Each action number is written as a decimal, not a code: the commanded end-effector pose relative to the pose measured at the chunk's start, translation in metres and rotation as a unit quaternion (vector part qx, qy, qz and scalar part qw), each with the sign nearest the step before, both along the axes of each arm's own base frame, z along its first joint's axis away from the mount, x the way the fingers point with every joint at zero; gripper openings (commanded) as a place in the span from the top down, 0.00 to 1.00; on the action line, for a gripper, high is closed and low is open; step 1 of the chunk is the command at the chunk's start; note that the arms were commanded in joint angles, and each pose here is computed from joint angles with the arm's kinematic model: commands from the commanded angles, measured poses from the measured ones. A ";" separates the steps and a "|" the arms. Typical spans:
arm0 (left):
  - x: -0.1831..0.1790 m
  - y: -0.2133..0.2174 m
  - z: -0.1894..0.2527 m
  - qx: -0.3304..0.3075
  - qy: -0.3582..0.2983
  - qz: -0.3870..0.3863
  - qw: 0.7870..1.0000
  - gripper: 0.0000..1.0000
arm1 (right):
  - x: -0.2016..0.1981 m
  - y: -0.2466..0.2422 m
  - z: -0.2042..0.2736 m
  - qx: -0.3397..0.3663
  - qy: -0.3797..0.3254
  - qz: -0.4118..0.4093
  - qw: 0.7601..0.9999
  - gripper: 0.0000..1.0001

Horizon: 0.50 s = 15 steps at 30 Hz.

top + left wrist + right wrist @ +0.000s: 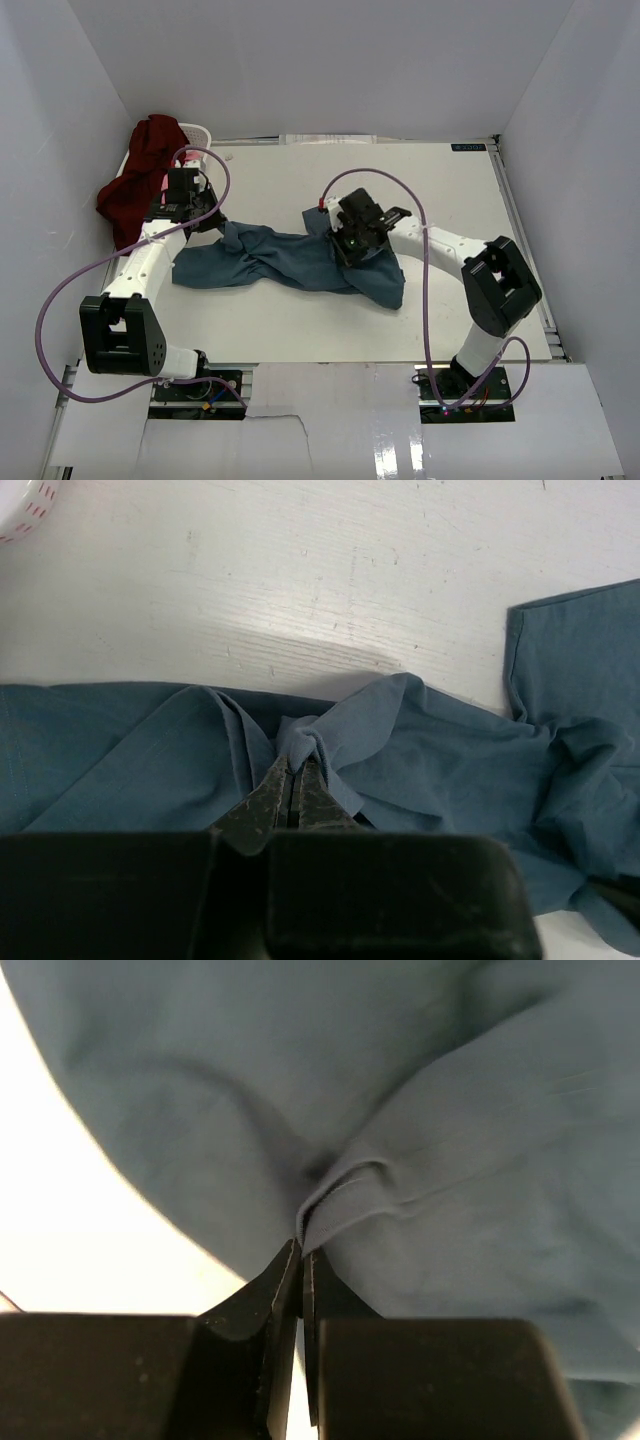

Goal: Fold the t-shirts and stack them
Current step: Flatten out the tshirt

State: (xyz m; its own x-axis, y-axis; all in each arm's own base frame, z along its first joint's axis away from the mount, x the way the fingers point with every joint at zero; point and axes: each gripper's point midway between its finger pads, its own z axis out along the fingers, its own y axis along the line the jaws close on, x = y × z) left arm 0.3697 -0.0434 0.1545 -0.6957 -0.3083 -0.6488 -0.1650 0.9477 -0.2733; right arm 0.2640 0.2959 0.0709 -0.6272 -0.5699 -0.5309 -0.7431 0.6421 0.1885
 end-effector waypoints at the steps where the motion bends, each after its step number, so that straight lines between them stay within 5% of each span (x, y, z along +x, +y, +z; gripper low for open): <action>1: 0.010 0.002 0.023 -0.009 -0.029 0.000 1.000 1.00 | 0.062 -0.011 0.082 0.084 -0.065 -0.092 0.990 0.92; 11: 0.071 0.016 0.093 -0.014 -0.075 0.035 0.997 1.00 | 0.174 -0.067 0.229 0.110 -0.166 -0.196 0.960 0.92; 15: 0.086 0.013 0.121 -0.030 -0.103 0.034 0.994 1.00 | 0.173 -0.058 0.220 0.117 -0.137 -0.179 0.967 0.92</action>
State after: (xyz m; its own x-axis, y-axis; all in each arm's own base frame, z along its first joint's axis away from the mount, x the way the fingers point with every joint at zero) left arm 0.4549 -0.0305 0.2524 -0.5552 -0.3671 -0.7463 -0.1681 0.9283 -0.3316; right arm 0.4547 0.2318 0.3273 -0.4673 -0.1266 -0.8750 -0.4993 0.8545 0.1430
